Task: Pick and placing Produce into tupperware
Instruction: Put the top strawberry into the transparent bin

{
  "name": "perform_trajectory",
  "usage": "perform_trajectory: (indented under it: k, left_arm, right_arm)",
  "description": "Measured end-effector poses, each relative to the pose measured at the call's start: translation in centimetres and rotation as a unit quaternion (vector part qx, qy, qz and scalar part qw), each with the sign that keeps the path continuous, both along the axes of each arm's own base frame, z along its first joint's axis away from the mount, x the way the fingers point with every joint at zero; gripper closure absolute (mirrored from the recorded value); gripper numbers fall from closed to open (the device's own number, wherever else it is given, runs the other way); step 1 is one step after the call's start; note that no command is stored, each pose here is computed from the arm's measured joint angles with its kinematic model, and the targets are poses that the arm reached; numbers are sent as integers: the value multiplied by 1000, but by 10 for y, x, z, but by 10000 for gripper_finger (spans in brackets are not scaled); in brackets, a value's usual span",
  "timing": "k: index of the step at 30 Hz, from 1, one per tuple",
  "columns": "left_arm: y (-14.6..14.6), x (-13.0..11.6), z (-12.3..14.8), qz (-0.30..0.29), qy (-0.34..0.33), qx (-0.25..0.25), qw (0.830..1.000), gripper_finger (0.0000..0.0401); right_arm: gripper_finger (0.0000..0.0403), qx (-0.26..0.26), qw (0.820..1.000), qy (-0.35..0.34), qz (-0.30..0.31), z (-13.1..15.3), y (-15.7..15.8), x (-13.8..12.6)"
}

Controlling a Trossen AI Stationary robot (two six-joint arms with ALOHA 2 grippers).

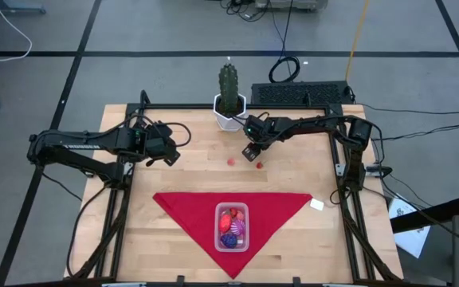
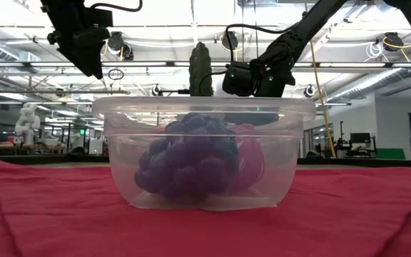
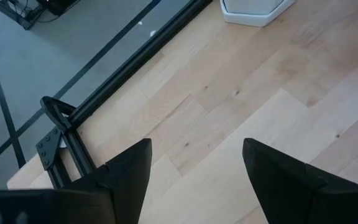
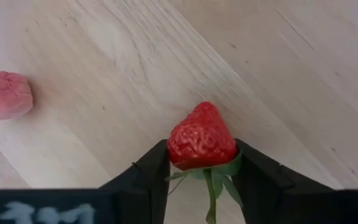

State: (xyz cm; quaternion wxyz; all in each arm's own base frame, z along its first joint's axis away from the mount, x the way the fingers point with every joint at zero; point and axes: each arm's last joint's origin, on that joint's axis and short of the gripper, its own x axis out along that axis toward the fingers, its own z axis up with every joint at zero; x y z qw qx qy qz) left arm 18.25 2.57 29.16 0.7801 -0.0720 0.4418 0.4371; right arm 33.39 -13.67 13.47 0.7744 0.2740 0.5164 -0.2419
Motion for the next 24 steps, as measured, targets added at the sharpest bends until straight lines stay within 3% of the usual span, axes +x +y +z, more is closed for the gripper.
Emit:
perform_trajectory:
  k: [5, 14, 19, 24]
  left_arm:
    - [0, 0, 0, 0, 0, 0, 1000, 144]
    - [0, 0, 0, 0, 0, 0, 1000, 144]
    - [0, 0, 0, 0, 0, 0, 1000, 144]
    - [0, 0, 0, 0, 0, 0, 1000, 144]
  right_arm:
    - [246, 8, 1000, -15, 1, 7, 2, 0]
    - [266, 4, 999, -33, 8, 22, 5, -2]
    - [251, 43, 997, -53, 25, 33, 17, -2]
    - [251, 79, 994, -57, 57, 48, 49, -1]
